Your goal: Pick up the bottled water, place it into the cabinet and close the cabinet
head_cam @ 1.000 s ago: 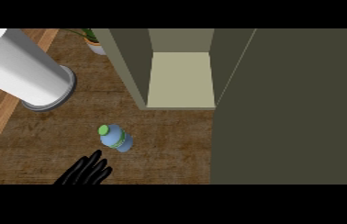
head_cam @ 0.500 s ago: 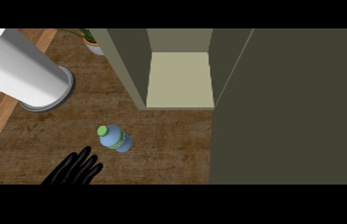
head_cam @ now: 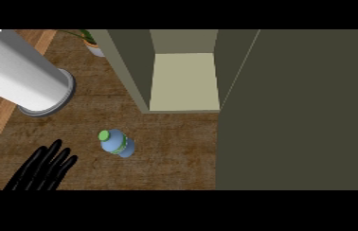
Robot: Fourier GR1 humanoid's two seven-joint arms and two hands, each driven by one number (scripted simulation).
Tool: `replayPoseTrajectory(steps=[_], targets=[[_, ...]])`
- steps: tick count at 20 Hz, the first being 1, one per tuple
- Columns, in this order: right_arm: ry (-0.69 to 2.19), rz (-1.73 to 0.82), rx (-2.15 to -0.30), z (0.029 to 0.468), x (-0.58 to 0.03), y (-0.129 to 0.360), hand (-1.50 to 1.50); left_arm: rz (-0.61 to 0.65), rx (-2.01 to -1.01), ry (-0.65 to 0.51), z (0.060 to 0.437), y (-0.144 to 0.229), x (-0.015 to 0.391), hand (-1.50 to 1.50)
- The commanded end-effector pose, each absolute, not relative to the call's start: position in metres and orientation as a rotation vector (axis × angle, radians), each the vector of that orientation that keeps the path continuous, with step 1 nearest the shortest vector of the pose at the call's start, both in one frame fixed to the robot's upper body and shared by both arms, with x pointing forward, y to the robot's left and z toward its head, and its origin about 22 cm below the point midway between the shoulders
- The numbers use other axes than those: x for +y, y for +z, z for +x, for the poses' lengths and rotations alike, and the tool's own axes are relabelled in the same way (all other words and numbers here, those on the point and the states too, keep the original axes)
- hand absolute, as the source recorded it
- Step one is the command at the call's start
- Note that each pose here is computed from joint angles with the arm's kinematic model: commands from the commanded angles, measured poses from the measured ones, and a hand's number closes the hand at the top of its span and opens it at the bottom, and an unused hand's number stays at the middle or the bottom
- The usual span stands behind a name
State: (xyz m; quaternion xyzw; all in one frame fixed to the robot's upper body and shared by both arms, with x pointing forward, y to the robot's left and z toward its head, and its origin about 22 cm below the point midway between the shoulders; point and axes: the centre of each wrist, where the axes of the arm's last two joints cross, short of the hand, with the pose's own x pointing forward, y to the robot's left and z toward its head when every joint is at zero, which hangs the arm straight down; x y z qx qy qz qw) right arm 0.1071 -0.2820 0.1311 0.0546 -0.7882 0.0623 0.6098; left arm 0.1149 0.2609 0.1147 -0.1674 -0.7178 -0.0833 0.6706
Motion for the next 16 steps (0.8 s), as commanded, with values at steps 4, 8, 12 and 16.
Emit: replayPoseTrajectory(steps=[4,8,12,16], targets=[[0.092,0.239,-1.913,0.084,-0.282,0.158,-1.5,-0.361,-1.628,-0.214,0.123,0.111,0.28,-1.5],[0.105,0.267,-1.882,0.074,-0.273,0.166,-1.5,-0.343,-1.609,-0.208,0.134,0.092,0.287,-1.5],[0.14,0.262,-1.911,0.074,-0.276,0.166,-1.5,-0.302,-1.623,-0.284,0.16,0.069,0.293,-1.5],[0.142,0.278,-1.9,0.069,-0.278,0.168,-1.5,-0.284,-1.625,-0.269,0.177,0.053,0.285,-1.5]])
